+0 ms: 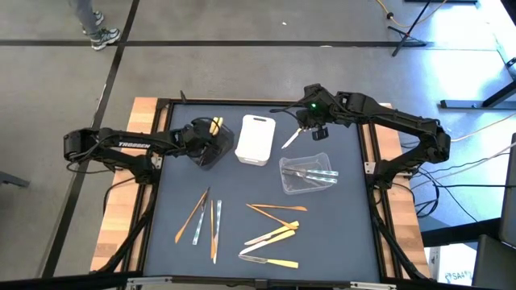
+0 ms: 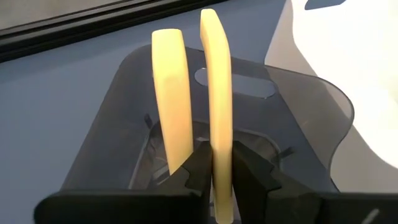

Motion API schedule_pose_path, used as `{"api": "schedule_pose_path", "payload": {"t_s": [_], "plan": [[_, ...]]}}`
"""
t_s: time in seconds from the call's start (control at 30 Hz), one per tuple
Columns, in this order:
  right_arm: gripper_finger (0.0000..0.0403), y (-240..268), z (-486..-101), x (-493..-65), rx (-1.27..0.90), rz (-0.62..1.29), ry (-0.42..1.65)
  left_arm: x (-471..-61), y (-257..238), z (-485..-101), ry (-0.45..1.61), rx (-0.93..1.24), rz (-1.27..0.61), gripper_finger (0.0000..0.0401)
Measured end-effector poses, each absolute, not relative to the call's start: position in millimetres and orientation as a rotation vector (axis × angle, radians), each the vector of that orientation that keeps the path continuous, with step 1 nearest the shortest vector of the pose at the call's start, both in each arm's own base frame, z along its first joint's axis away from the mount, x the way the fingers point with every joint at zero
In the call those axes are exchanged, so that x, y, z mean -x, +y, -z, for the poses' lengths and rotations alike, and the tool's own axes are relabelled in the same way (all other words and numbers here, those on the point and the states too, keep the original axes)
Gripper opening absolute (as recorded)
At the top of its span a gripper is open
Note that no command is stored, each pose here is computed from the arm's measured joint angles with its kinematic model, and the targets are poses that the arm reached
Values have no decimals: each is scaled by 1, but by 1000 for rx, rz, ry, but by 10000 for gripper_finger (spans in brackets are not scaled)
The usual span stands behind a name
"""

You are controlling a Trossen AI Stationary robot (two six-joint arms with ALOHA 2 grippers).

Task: Sort silverware by color (type)
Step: Put the yellow knife into the black bin, then put the middle left gold knife into the white bin

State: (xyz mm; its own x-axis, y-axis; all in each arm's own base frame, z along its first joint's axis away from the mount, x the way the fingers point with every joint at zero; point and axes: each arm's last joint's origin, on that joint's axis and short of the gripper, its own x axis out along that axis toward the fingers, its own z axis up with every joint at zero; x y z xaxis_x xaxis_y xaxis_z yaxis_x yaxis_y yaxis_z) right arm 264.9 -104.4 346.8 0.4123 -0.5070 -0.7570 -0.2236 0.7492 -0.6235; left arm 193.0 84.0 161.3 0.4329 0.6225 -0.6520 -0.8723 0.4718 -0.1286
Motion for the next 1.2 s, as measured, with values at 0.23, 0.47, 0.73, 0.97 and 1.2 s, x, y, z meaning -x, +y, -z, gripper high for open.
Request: {"api": "schedule_pose_path", "payload": {"t_s": [0.23,0.47,0.73,0.97,1.2], "plan": [[152,-104,-347,-265,742,200,1161,-193,84,-161,570,513,-984,97],[152,-104,-347,-261,752,216,1195,-193,84,-162,562,514,-984,122],[152,-109,-362,-241,697,221,1130,-197,86,-166,501,522,-973,123],[152,-129,-362,-225,538,258,1134,-197,86,-171,455,524,-962,123],[152,-138,-360,-219,433,210,1104,-191,83,-188,368,528,-941,123]]}}
